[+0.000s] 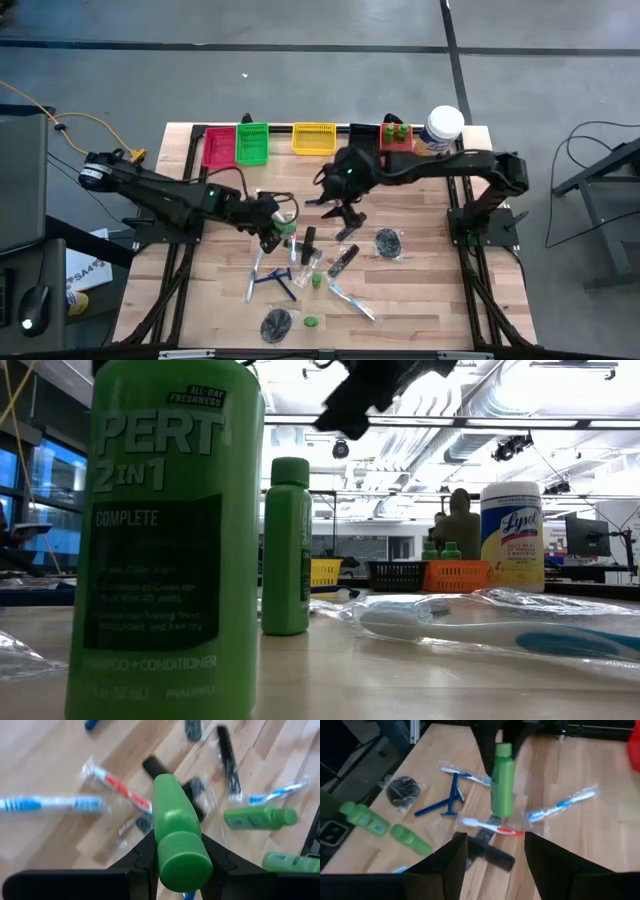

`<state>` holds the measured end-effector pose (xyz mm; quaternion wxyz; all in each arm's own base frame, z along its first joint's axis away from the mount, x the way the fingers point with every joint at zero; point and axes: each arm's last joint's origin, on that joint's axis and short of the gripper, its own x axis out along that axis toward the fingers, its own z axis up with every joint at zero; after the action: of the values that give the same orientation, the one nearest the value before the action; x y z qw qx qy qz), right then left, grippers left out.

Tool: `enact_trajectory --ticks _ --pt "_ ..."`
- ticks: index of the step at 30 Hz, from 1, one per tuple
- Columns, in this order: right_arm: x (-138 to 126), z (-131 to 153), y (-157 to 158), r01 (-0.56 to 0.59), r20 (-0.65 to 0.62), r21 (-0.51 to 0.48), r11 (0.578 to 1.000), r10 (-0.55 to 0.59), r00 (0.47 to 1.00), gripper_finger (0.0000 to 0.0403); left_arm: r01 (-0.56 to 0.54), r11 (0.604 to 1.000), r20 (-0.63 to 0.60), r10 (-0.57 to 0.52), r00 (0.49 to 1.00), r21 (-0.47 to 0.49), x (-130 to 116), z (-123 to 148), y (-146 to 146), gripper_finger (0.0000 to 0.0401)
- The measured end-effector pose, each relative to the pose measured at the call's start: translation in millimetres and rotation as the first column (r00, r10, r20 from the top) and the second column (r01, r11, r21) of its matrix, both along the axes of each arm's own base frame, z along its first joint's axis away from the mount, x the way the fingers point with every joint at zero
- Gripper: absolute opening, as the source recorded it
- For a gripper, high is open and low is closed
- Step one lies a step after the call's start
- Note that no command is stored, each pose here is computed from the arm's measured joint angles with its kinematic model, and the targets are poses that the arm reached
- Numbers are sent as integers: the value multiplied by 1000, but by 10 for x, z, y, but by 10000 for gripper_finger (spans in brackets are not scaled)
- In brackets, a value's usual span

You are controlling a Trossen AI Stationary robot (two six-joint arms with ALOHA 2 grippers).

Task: Pick & Place Travel size toiletries
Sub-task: Put the green shampoo bottle into the orange bin

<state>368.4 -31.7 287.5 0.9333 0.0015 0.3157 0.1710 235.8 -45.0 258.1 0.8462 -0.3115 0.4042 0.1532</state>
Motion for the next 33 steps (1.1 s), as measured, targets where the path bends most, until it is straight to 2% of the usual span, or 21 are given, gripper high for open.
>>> enact_trajectory --ticks 8,14,20,26,33 --pt "273 -244 109 24 53 -52 998 -21 998 188 71 997 23 -71 997 28 39 18 86 87" --pt "465 -384 145 13 141 -47 999 -6 990 188 89 995 24 -90 996 43 40 19 84 87" --pt "586 -567 159 1 137 39 999 -7 990 188 104 993 32 -106 994 57 47 24 84 87" --pt "646 -611 172 2 171 40 999 -8 985 188 118 990 67 -123 990 81 73 48 82 87" --pt "676 -749 186 5 122 78 997 -15 992 188 123 989 73 -130 989 87 78 52 81 87"
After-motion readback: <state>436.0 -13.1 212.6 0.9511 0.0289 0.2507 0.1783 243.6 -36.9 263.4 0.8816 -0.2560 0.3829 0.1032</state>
